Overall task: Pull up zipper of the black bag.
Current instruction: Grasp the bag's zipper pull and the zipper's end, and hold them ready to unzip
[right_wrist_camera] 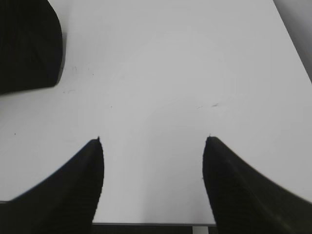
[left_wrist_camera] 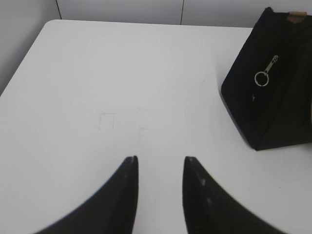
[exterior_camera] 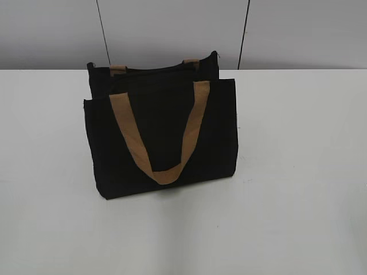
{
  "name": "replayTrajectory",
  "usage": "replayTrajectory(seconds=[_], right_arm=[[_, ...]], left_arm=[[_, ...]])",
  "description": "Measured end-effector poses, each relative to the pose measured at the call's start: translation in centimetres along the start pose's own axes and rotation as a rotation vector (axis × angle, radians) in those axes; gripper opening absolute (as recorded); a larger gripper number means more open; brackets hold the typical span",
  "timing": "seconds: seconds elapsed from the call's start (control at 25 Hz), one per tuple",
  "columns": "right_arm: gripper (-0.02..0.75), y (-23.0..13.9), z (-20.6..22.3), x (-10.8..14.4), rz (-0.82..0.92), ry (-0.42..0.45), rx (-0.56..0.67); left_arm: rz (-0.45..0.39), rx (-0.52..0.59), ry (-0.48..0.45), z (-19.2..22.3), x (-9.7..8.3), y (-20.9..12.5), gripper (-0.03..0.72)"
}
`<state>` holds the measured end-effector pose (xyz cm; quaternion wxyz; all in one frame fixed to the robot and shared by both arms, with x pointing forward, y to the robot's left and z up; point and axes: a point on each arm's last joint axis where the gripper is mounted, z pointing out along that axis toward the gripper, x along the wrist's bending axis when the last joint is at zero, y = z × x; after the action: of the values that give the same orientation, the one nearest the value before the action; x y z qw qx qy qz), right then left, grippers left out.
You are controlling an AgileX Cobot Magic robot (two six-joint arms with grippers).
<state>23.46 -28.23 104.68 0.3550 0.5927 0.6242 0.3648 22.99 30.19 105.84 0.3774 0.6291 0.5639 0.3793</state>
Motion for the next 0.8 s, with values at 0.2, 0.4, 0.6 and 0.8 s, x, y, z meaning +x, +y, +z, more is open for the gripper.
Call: replayTrajectory(seconds=[0.2, 0.4, 0.6, 0.8], right_arm=[[0.494, 0.00, 0.00, 0.00, 0.000, 0.000, 0.000], [0.494, 0.00, 0.00, 0.00, 0.000, 0.000, 0.000], [0.494, 0.00, 0.00, 0.00, 0.000, 0.000, 0.000], [0.494, 0.00, 0.00, 0.00, 0.000, 0.000, 0.000]], left_arm=[[0.000, 0.000, 0.000, 0.00, 0.00, 0.00, 0.239], [0.000, 0.000, 0.000, 0.00, 0.00, 0.00, 0.239], [0.000, 0.000, 0.000, 0.00, 0.00, 0.00, 0.239], [0.000, 0.000, 0.000, 0.00, 0.00, 0.00, 0.239]])
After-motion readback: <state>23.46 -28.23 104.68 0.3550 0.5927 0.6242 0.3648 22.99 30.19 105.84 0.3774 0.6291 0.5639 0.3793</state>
